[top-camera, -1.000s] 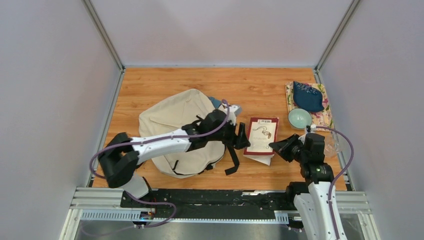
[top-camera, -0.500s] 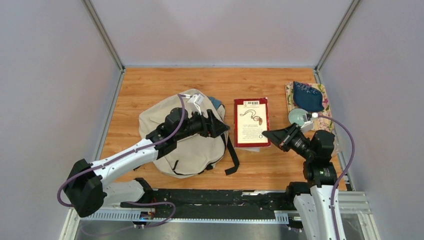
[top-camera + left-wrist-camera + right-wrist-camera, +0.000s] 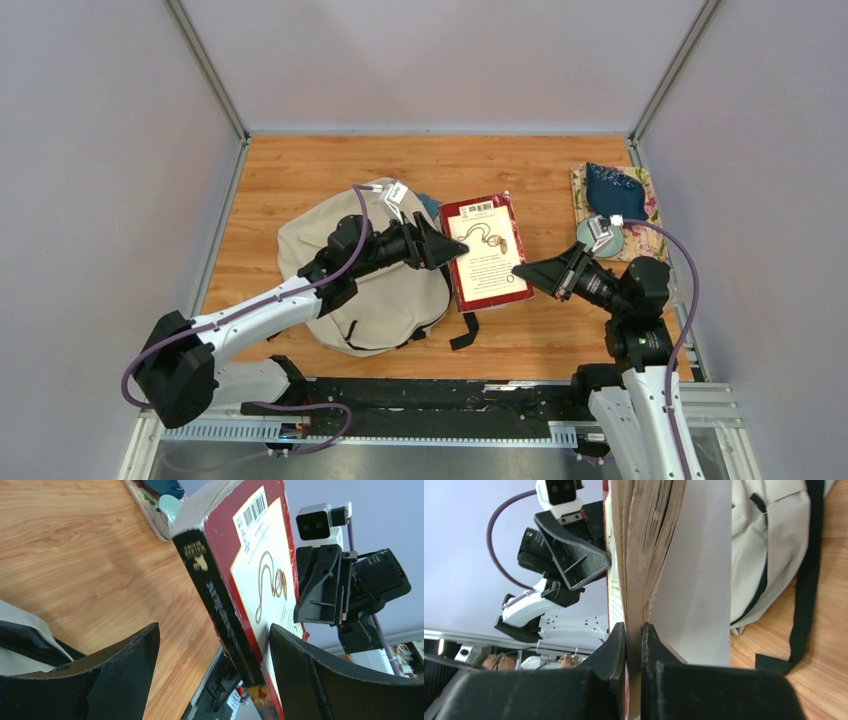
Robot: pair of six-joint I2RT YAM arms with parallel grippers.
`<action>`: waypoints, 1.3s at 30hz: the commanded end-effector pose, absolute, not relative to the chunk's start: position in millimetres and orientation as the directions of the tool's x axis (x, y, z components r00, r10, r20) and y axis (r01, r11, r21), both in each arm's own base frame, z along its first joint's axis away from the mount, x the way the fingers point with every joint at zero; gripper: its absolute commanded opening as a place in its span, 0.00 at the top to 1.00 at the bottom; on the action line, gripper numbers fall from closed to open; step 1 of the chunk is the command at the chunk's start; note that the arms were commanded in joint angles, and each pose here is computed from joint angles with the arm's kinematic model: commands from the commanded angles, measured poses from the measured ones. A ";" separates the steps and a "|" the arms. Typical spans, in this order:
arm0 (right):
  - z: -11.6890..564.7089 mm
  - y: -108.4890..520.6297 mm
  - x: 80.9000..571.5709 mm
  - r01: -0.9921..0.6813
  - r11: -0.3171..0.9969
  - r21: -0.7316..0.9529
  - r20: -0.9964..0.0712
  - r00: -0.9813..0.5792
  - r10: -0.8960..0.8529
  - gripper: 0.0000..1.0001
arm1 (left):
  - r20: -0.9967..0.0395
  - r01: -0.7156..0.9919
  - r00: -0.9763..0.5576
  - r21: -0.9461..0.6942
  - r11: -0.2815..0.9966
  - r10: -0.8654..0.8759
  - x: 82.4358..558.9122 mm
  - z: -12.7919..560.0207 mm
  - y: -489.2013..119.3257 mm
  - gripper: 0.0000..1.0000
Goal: Pack the student bag
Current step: Pick up the book from the center of the board.
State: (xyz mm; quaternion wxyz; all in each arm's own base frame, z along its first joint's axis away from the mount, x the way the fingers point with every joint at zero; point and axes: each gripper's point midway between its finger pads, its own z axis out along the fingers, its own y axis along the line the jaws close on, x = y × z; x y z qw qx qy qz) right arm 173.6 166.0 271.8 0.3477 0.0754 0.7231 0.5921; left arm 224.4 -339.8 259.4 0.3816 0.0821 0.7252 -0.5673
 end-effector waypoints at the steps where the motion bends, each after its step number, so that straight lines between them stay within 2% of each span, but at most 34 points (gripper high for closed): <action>1: 301.1 177.4 160.4 -0.446 0.217 0.868 -0.494 -0.738 0.459 1.00 | -0.632 0.584 -0.700 -0.775 0.242 -0.332 219.1 276.7 -347.9 0.13; 6: 297.8 188.1 156.2 -0.466 0.174 0.867 -0.495 -0.769 0.405 1.00 | -0.626 0.588 -0.707 -0.779 0.218 -0.330 215.7 278.2 -348.9 0.13; 8: 294.9 192.1 157.1 -0.468 0.170 0.867 -0.496 -0.779 0.384 1.00 | -0.633 0.596 -0.700 -0.773 0.219 -0.331 215.5 280.2 -347.6 0.17; 11: 290.2 199.2 155.1 -0.476 0.176 0.862 -0.507 -0.790 0.347 1.00 | -0.645 0.609 -0.693 -0.763 0.217 -0.323 213.0 282.4 -346.5 0.35; 12: 287.4 200.7 156.8 -0.475 0.188 0.860 -0.511 -0.792 0.335 1.00 | -0.647 0.609 -0.692 -0.761 0.222 -0.320 213.2 281.5 -345.3 0.52; 14: 278.3 197.1 165.4 -0.463 0.272 0.844 -0.534 -0.777 0.334 1.00 | -0.658 0.617 -0.685 -0.752 0.231 -0.314 212.0 281.7 -343.0 0.71; 15: 270.8 194.8 171.6 -0.437 0.316 0.842 -0.530 -0.779 0.335 1.00 | -0.654 0.605 -0.691 -0.756 0.249 -0.308 212.4 276.5 -340.6 0.88; 16: 258.2 192.0 172.3 -0.375 0.360 0.854 -0.493 -0.803 0.334 0.99 | -0.659 0.607 -0.685 -0.752 0.255 -0.311 212.0 278.2 -337.4 0.95; 17: 257.8 186.8 182.1 -0.382 0.417 0.824 -0.534 -0.770 0.349 0.85 | -0.664 0.608 -0.681 -0.748 0.268 -0.310 211.8 276.1 -334.7 1.00; 18: 252.6 184.3 186.0 -0.355 0.444 0.822 -0.526 -0.772 0.357 0.70 | -0.661 0.588 -0.682 -0.750 0.302 -0.314 214.8 267.5 -329.4 1.00; 20: 237.6 177.1 194.5 -0.273 0.505 0.818 -0.497 -0.777 0.386 0.30 | -0.679 0.592 -0.652 -0.734 0.334 -0.337 215.6 270.2 -318.6 1.00; 23: 220.2 167.6 199.9 -0.168 0.555 0.814 -0.456 -0.777 0.434 0.18 | -0.708 0.569 -0.598 -0.705 0.424 -0.375 222.0 268.0 -297.1 1.00; 27: 207.5 173.1 191.4 -0.107 0.486 0.867 -0.364 -0.803 0.472 0.17 | -0.741 0.482 -0.495 -0.669 0.566 -0.454 235.9 259.3 -259.6 1.00; 30: 204.3 184.0 180.3 -0.138 0.380 0.915 -0.320 -0.822 0.471 0.17 | -0.725 0.418 -0.395 -0.689 0.593 -0.564 242.4 256.4 -231.1 1.00; 31: 197.5 186.1 179.2 -0.110 0.350 0.930 -0.281 -0.826 0.488 0.17 | -0.715 0.429 -0.360 -0.698 0.574 -0.600 240.1 264.4 -224.3 1.00; 34: 195.4 193.3 170.4 -0.110 0.332 0.937 -0.270 -0.831 0.487 0.16 | -0.658 0.435 -0.300 -0.739 0.514 -0.691 238.5 267.1 -212.2 1.00; 39: 192.1 213.9 166.0 -0.123 0.327 0.937 -0.277 -0.833 0.479 0.16 | -0.592 0.445 -0.326 -0.784 0.433 -0.737 234.2 273.7 -215.7 1.00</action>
